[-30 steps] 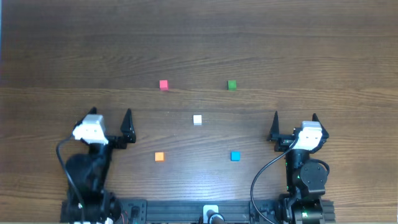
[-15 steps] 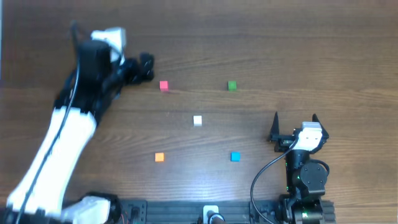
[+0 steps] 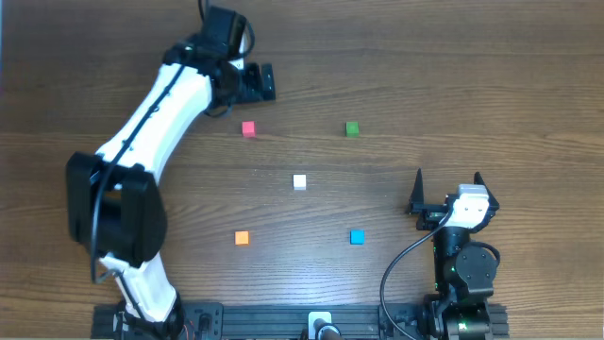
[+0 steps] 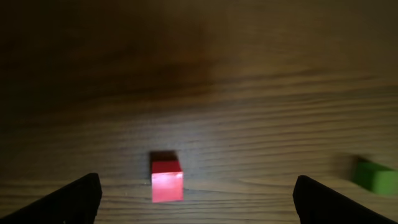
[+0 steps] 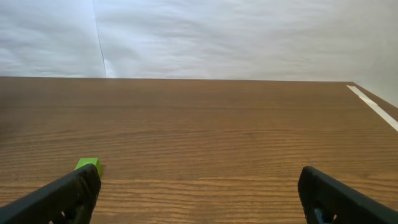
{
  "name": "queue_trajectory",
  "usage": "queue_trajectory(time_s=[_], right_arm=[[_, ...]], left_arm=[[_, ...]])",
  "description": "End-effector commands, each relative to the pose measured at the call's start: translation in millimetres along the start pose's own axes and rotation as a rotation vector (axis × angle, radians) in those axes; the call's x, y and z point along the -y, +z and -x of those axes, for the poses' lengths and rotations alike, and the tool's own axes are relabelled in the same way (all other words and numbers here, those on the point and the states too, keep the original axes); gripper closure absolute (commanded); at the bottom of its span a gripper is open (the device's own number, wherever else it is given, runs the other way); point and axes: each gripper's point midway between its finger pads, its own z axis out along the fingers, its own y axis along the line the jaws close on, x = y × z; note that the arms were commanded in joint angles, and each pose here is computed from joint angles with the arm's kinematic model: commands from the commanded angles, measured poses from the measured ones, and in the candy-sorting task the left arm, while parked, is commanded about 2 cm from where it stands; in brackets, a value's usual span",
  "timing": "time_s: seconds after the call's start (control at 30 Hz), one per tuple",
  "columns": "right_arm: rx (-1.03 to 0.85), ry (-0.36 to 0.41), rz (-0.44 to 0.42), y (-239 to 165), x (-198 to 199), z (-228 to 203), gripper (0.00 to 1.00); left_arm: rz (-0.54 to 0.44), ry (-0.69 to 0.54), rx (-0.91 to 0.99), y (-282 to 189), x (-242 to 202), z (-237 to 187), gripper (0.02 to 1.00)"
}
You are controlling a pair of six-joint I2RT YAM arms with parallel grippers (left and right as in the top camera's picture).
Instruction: Stack Cubes
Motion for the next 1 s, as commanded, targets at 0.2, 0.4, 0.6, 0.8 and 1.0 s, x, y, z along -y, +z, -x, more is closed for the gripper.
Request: queue_trajectory(time_s=[0.2,0.4,0.6,0.8,1.0], right_arm=[[-0.002,-0.002,0.002,0,0,-3,0.009],[-0.002,-0.002,0.002,0,0,-3,0.007],[-0.002,-0.002,0.002,0,0,-3,0.007],[-0.002,-0.002,0.002,0,0,-3,0.009],[-0.002,-0.002,0.002,0,0,-3,0.009]], left_arm=[[0.101,-0.048,-0.151,41,-21,-30,0.093],[0.143,-0.015,-0.205,54,-22,-47,0.134],[0.161,0.017,-0.221,63,-20,-53,0.189],[0.164,0.036,-0.225,68,-19,-55,0.279],[0.171,0.038,-0.22,76,-20,-54,0.402]])
